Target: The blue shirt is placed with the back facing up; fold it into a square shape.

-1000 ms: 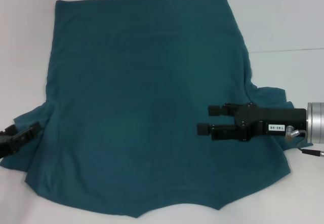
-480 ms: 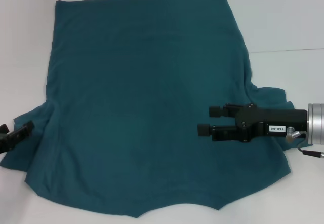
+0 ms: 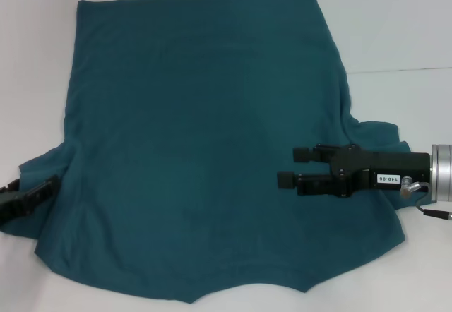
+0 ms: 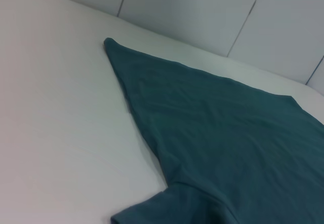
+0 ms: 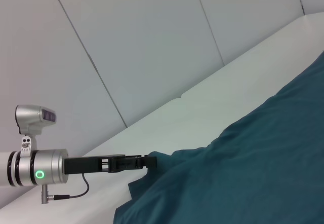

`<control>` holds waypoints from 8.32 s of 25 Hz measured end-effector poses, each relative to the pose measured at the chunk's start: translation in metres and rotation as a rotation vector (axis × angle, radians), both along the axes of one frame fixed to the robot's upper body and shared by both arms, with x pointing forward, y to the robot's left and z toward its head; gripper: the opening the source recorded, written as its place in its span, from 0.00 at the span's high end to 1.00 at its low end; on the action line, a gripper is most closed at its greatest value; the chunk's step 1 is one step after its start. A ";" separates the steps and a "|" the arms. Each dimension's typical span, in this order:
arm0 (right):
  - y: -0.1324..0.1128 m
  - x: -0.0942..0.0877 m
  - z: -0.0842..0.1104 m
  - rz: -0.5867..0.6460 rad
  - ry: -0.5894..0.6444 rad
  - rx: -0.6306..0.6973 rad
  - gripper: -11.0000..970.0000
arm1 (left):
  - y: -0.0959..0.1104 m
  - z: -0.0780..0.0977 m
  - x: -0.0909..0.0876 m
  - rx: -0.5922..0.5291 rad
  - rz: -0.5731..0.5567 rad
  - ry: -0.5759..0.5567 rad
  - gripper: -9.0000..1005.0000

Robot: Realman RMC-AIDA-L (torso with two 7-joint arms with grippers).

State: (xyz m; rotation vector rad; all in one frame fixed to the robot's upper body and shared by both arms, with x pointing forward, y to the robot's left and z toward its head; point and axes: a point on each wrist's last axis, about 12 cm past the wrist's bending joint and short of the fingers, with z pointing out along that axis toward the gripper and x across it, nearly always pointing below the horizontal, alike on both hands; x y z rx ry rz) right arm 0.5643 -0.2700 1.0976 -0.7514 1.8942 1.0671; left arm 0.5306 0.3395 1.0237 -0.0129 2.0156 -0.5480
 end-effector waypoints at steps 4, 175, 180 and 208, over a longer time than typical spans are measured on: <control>0.000 0.000 0.000 0.000 0.000 0.000 0.08 | -0.002 0.000 0.001 0.001 -0.004 0.000 0.12; -0.083 -0.014 -0.013 -0.444 0.310 0.130 0.13 | -0.095 0.042 -0.013 -0.214 -0.653 -0.367 0.10; -0.099 -0.015 -0.015 -0.537 0.385 0.131 0.14 | -0.099 0.042 -0.013 -0.209 -0.677 -0.364 0.10; -0.117 0.013 -0.024 -0.843 0.444 0.082 0.14 | -0.099 0.042 -0.005 -0.189 -0.657 -0.348 0.10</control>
